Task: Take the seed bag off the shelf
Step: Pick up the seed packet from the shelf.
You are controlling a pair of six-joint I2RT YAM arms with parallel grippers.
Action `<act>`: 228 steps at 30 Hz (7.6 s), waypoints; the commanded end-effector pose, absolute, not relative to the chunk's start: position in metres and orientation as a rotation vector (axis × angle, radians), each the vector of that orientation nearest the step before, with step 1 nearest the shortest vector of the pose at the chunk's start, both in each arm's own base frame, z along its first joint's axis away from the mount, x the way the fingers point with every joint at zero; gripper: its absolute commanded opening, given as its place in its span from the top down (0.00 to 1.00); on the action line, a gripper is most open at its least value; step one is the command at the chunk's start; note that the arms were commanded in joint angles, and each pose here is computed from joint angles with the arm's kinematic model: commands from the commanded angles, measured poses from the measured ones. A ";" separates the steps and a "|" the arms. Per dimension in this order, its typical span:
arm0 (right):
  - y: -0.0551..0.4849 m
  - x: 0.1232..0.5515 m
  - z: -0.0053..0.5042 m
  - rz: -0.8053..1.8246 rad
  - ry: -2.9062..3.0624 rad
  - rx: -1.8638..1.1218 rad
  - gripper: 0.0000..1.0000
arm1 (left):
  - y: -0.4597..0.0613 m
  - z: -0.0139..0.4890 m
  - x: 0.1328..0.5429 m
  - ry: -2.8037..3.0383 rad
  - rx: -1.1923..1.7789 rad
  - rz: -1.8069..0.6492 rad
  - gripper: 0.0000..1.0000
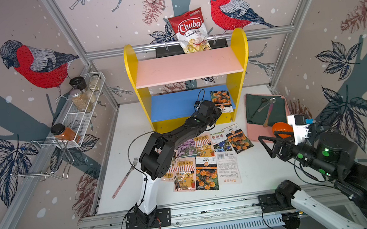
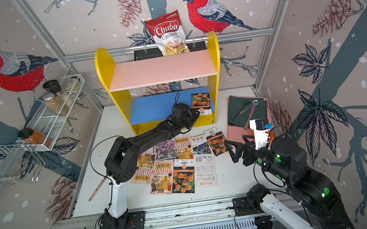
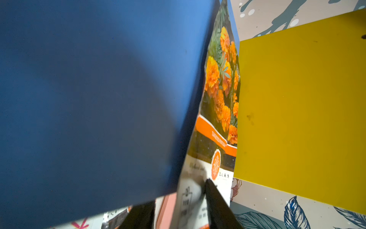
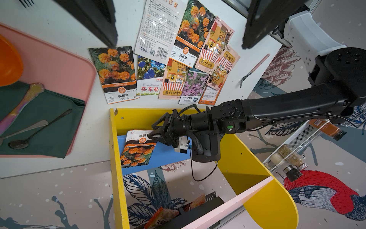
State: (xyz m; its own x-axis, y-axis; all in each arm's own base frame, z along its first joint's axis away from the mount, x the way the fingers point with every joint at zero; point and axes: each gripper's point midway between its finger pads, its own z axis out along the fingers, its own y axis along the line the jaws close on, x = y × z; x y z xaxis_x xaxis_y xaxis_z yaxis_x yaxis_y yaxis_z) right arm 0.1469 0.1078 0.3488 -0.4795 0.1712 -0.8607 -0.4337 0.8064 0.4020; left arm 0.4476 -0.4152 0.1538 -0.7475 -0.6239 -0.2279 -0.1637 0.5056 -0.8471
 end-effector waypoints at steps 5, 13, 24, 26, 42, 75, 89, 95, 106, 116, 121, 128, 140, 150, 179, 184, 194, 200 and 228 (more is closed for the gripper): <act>0.108 0.150 0.361 0.740 1.894 -0.182 0.00 | -0.414 0.168 0.441 2.177 -0.629 -1.233 0.63; 0.110 0.151 0.360 0.744 1.894 -0.183 0.00 | -0.409 0.176 0.431 2.153 -0.623 -1.263 0.72; 0.111 0.152 0.359 0.745 1.898 -0.185 0.00 | -0.404 0.187 0.424 2.105 -0.610 -1.312 0.95; 0.111 0.152 0.358 0.745 1.899 -0.186 0.00 | -0.404 0.187 0.422 2.101 -0.603 -1.318 1.00; 0.110 0.154 0.356 0.733 1.905 -0.181 0.00 | -0.406 0.217 0.391 2.025 -0.502 -1.428 1.00; 0.184 0.172 0.350 1.220 1.845 -0.194 0.18 | -0.304 0.341 0.206 1.634 -0.114 -1.749 1.00; 0.198 0.168 0.379 1.502 1.715 -0.321 0.42 | -0.317 0.358 0.154 1.517 0.064 -1.845 1.00; 0.195 0.166 0.382 1.553 1.698 -0.331 0.52 | -0.322 0.356 0.151 1.510 0.079 -1.863 1.00; 0.194 0.166 0.379 1.547 1.711 -0.331 0.53 | -0.323 0.364 0.146 1.481 0.102 -1.870 1.00; 0.193 0.171 0.374 1.542 1.729 -0.315 0.54 | -0.321 0.366 0.144 1.469 0.110 -1.868 1.00; 0.197 0.167 0.379 1.593 1.710 -0.347 0.59 | -0.328 0.363 0.142 1.471 0.119 -1.886 1.00; 0.199 0.164 0.379 1.614 1.704 -0.364 0.69 | -0.336 0.361 0.140 1.479 0.137 -1.902 1.00; 0.198 0.168 0.378 1.599 1.711 -0.347 1.00 | -0.330 0.363 0.139 1.476 0.132 -1.880 1.00; 0.198 0.166 0.382 1.597 1.702 -0.361 1.00 | -0.349 0.358 0.136 1.542 0.232 -1.840 0.20; 0.212 0.120 0.375 1.698 1.790 -0.678 1.00 | -0.326 0.370 0.149 1.688 0.694 -1.359 0.16; 0.215 0.120 0.371 1.694 1.800 -0.692 1.00 | -0.329 0.377 0.150 1.669 0.689 -1.397 0.31; 0.215 0.125 0.370 1.649 1.805 -0.674 1.00 | -0.329 0.385 0.147 1.653 0.685 -1.436 0.79; 0.215 0.126 0.372 1.643 1.802 -0.670 1.00 | -0.333 0.382 0.145 1.654 0.694 -1.471 0.95; 0.151 0.159 0.372 0.915 1.999 -0.422 0.00 | -0.341 0.339 0.156 1.732 0.418 -1.767 1.00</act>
State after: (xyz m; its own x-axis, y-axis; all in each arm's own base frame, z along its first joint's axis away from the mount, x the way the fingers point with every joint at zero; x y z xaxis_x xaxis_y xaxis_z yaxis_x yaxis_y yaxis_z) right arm 0.1559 0.1673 0.3940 -0.5376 0.1132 -0.8356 -0.6605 0.5594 0.5008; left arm 0.1505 -0.3402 0.3207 -0.7433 -0.1208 -0.6579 0.6455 0.1285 -0.7529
